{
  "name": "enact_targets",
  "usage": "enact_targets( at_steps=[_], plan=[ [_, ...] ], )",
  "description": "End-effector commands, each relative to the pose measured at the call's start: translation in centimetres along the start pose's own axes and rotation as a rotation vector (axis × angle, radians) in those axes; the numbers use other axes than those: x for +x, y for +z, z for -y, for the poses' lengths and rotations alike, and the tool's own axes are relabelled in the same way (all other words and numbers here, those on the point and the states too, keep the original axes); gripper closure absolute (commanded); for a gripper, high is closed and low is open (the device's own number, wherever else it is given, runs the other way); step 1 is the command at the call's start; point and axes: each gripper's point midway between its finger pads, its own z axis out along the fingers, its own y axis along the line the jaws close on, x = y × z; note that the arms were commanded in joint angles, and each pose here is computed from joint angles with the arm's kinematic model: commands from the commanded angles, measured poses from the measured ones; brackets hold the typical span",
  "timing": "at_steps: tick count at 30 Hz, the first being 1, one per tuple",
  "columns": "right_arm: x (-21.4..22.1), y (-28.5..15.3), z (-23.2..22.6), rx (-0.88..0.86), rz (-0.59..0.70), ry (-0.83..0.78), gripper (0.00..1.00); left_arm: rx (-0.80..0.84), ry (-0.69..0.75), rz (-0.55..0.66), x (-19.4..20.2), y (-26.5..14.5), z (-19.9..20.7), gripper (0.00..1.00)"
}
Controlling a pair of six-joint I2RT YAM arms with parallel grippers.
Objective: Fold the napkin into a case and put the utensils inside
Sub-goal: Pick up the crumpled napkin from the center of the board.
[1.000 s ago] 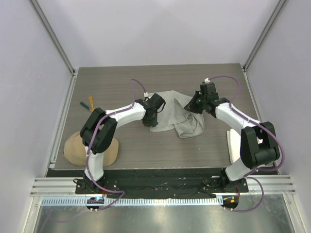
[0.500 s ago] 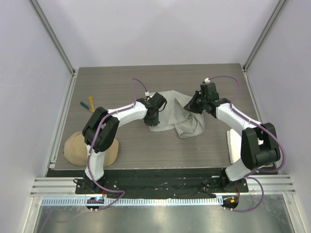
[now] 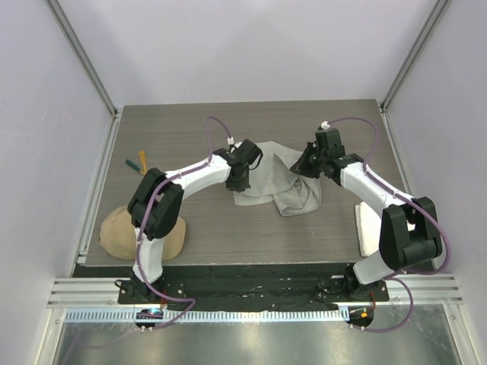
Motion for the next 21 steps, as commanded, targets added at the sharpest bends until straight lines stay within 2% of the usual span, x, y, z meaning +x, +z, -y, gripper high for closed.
enact_targets(
  at_steps=[1,5,12,13,15,16,18,19,21],
  plan=[
    [-4.5,-4.1,-2.0,-0.012,0.147,-0.085,0.99,0.118,-0.011,0.188,-6.5,-8.5,1.6,1.00],
    [-7.0,-8.5,-2.3,0.023,0.256,-0.118,0.99,0.188,-0.046,0.309,-8.9,-14.0,1.1,1.00],
    [-9.8,-21.3,-5.1,-0.047,0.511,-0.171,0.99,0.367,-0.136,0.670,-12.7,-29.0,-2.4,1.00],
    [-9.7,-24.4,-5.5,-0.065,0.559,-0.173,0.99,0.428,-0.148,0.736,-12.7,-32.7,-3.2,1.00],
    [-9.3,-27.3,-6.1,-0.109,0.598,-0.196,0.99,0.502,-0.160,0.813,-12.5,-36.6,-4.0,1.00],
    [-8.7,-30.4,-6.5,-0.148,0.648,-0.205,0.99,0.570,-0.163,0.865,-12.0,-39.9,-4.7,1.00],
    [-7.9,-33.5,-7.2,-0.206,0.688,-0.235,0.99,0.632,-0.166,0.917,-11.2,-43.1,-5.6,1.00],
    [-7.6,-35.6,-7.6,-0.231,0.719,-0.243,0.99,0.682,-0.164,0.970,-10.4,-46.0,-6.6,1.00],
    [-6.5,-39.6,-7.9,-0.295,0.790,-0.259,0.99,0.725,-0.161,0.991,-9.4,-48.1,-7.4,1.00]
  ],
)
